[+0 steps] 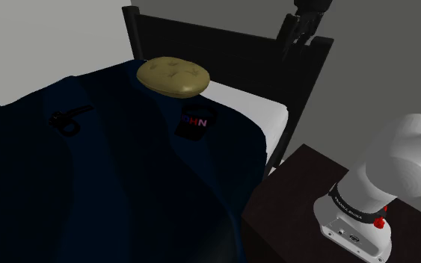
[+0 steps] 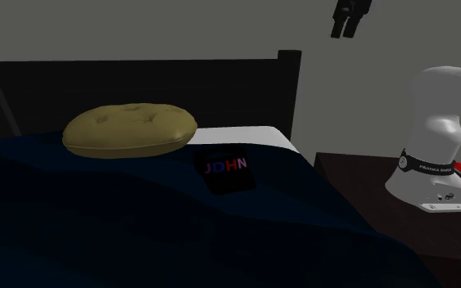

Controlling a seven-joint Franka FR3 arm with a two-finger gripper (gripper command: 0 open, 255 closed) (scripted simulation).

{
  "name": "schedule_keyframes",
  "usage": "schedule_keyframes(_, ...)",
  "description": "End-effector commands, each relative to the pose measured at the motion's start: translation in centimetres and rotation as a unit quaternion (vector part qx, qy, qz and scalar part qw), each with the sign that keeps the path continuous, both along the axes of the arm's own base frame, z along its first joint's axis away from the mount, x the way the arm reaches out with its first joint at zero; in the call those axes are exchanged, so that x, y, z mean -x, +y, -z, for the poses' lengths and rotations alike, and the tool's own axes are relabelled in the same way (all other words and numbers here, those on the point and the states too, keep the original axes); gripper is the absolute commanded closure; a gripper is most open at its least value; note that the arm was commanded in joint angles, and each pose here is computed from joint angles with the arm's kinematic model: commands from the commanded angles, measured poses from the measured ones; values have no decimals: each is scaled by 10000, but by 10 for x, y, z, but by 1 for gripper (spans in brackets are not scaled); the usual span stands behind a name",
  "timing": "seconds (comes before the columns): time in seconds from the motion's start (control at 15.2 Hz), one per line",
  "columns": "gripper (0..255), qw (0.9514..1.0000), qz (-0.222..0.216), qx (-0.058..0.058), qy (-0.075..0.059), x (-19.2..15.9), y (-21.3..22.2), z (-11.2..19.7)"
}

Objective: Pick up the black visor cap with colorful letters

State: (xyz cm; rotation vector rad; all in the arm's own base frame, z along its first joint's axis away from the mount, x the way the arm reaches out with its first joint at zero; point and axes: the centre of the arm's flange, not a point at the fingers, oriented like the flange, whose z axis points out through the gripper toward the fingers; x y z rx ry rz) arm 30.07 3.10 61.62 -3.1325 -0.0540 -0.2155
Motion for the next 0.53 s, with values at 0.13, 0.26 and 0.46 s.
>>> schedule_keyframes(0.13, 0, 9999, -56, -139, 66, -22, 0, 16)
schedule_keyframes(0.26, 0, 9995, -112, -278, 132, -45, 1, 32)
schedule_keyframes(0.46, 0, 9984, -195, -487, 230, -77, 3, 57)
